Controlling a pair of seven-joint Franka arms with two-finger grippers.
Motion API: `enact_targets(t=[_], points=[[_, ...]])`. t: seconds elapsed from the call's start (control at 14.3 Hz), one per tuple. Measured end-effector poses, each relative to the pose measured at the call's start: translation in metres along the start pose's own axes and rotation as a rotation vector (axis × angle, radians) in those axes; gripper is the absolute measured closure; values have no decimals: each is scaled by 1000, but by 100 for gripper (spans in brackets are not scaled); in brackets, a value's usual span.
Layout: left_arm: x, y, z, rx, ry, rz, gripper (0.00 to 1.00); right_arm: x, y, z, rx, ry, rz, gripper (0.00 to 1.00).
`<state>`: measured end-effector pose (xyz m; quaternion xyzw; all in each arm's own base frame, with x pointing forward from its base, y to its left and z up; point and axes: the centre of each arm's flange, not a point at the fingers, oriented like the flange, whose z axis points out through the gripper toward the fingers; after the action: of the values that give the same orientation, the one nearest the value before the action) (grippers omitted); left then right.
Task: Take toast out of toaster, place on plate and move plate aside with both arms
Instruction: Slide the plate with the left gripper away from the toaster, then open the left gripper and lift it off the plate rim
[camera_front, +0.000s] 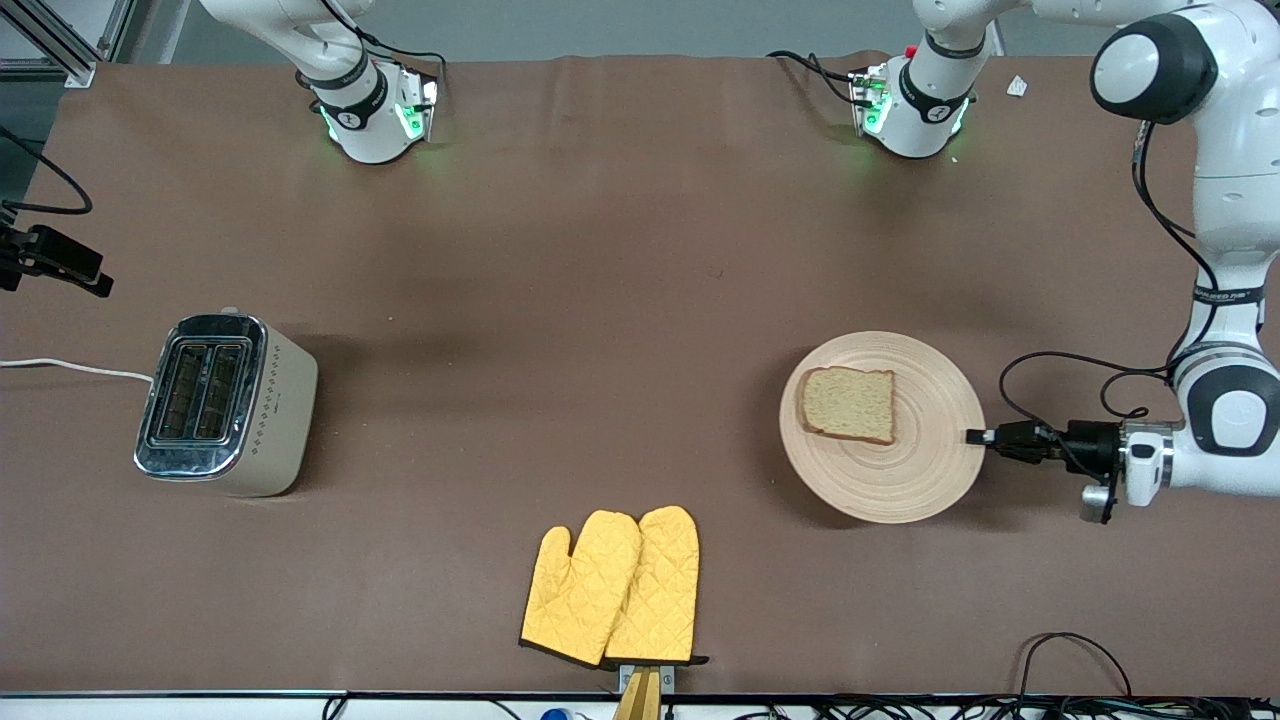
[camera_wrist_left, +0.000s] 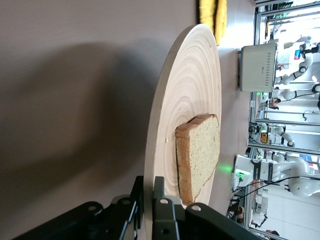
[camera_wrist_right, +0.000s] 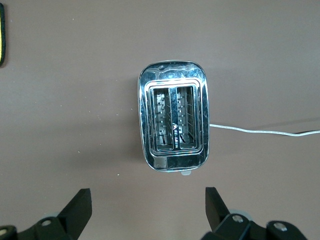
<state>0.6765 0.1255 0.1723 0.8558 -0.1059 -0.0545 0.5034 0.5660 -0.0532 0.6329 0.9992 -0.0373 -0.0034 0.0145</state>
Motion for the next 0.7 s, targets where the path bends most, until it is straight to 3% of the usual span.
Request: enact_targets(t=[0.21,0.49,0.56,0.7], points=[[-26,-48,-7,-23,23,-21,90,0,0,0,0,-1,0,0],[-38,-69,-5,-39,32,-44,90,0,0,0,0,-2,-1,0],[-37,-68,-7,-38,33,-41,85,0,0,0,0,-2,-1,0],[-35,-66,-12,-31,39,-33,65,0,0,0,0,-2,-1,0]])
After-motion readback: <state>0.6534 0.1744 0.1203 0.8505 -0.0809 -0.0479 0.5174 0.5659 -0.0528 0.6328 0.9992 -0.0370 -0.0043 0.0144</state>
